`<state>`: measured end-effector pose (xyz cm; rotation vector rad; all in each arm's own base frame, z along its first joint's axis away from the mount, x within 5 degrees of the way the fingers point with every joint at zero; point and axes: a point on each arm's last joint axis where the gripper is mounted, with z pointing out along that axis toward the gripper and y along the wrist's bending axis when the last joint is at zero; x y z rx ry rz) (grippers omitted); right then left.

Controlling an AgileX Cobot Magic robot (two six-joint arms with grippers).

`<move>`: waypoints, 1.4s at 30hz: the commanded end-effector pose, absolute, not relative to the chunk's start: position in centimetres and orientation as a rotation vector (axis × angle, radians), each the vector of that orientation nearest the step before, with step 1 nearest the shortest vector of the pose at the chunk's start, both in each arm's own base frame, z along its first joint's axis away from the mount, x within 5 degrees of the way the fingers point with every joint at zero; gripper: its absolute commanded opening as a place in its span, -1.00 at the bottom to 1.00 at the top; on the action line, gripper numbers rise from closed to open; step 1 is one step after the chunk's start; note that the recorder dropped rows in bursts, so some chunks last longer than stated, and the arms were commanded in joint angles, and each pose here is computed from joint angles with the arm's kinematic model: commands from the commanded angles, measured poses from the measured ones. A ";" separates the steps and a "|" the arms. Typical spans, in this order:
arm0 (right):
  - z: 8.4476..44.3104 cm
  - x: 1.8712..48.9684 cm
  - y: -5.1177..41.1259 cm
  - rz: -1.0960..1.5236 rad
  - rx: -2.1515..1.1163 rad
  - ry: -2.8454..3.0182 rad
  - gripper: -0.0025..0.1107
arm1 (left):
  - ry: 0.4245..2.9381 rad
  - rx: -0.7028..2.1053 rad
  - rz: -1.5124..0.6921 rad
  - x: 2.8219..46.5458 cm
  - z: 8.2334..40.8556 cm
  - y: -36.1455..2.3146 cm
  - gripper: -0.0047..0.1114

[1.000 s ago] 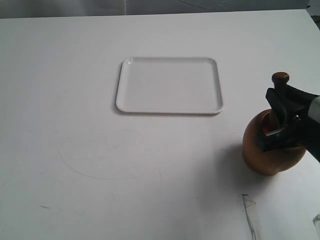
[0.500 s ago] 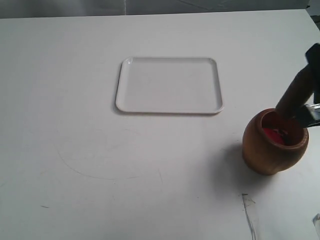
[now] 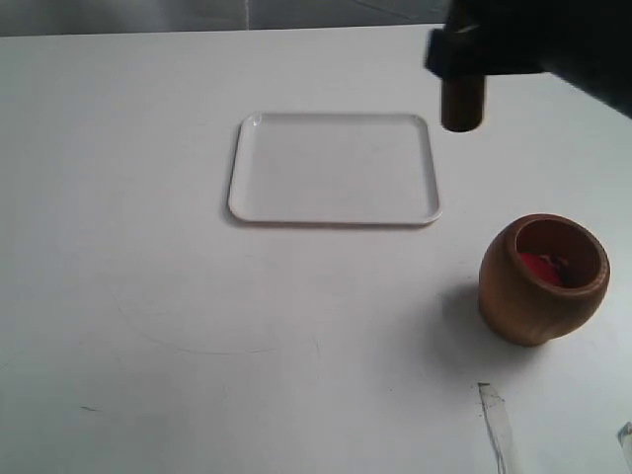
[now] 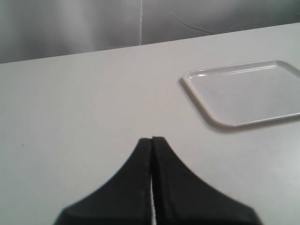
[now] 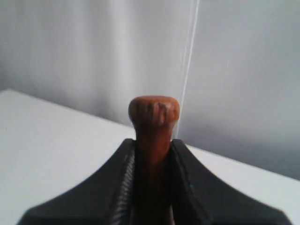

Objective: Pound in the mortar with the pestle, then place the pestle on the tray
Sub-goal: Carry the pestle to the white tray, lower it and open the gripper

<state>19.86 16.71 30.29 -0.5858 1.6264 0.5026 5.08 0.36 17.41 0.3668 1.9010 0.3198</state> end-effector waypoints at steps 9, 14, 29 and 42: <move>20.6 33.6 29.0 0.337 -0.883 2.248 -0.96 | 1.897 0.361 0.302 5.1 17.4 0.3 -0.92; 17.9 36.0 31.1 0.333 -0.889 2.280 -0.96 | 1.897 0.361 0.302 5.1 17.4 0.3 -0.92; 10.1 36.7 31.7 0.280 -0.940 2.417 -0.96 | 1.897 0.361 0.302 5.1 17.4 0.3 -0.92; 21.3 35.7 30.8 0.328 -0.899 2.261 -0.25 | 1.897 0.361 0.302 5.1 17.4 0.3 -0.92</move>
